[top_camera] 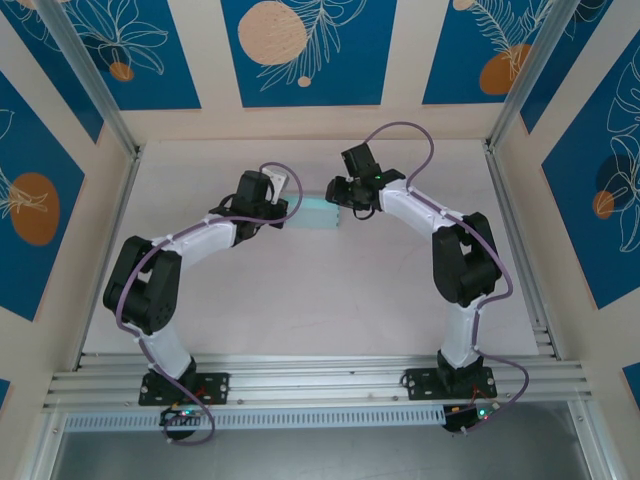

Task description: Fold the paper box

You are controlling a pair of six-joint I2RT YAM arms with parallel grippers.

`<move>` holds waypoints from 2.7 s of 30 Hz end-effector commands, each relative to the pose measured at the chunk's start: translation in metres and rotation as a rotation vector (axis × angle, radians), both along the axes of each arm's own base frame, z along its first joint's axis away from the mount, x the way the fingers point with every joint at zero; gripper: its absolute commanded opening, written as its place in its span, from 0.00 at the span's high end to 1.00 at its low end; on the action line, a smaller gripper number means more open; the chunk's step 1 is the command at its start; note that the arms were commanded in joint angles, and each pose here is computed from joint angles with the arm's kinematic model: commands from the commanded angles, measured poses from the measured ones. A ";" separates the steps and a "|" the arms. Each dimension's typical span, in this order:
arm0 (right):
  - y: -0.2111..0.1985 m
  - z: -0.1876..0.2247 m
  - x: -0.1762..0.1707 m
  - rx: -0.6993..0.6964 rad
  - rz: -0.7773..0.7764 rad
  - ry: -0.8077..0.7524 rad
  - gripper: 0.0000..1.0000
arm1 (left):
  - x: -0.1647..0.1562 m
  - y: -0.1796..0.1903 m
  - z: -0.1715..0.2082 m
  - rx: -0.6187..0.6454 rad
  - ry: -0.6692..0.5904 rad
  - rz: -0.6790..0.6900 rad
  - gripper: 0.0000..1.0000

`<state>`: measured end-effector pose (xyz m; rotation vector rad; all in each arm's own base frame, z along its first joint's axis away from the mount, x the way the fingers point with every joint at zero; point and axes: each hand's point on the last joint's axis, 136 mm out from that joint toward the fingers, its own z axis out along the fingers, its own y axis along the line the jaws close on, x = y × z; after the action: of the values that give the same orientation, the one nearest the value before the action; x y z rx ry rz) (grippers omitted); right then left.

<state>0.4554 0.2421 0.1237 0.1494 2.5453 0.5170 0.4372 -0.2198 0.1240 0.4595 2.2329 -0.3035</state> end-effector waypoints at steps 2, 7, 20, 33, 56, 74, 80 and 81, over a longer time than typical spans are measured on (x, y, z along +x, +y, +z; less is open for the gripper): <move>-0.006 -0.040 -0.024 -0.025 0.005 0.134 0.58 | -0.028 -0.006 -0.022 0.012 0.120 -0.052 0.58; -0.009 -0.045 -0.024 -0.030 -0.003 0.140 0.58 | -0.040 -0.008 -0.011 -0.009 0.129 -0.090 0.22; -0.011 -0.058 -0.027 -0.033 -0.012 0.124 0.59 | -0.054 -0.011 0.049 -0.168 0.062 -0.079 0.00; -0.012 -0.063 -0.030 -0.039 -0.001 0.084 0.59 | 0.005 -0.004 0.044 -0.244 0.039 0.137 0.08; -0.009 -0.036 -0.028 -0.002 0.029 0.053 0.58 | -0.025 0.010 -0.082 -0.292 0.262 0.251 0.64; -0.017 -0.005 -0.039 0.157 0.050 0.037 0.52 | -0.024 0.012 -0.087 -0.287 0.262 0.261 0.69; -0.027 -0.033 -0.044 0.171 0.019 0.089 0.56 | -0.025 0.014 -0.093 -0.276 0.264 0.272 0.71; -0.027 -0.039 -0.046 0.174 0.018 0.098 0.56 | -0.025 0.015 -0.094 -0.276 0.266 0.274 0.71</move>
<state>0.4268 0.2242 0.1125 0.1700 2.5064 0.7647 0.4464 -0.2349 0.1208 0.0184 2.1341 -0.7030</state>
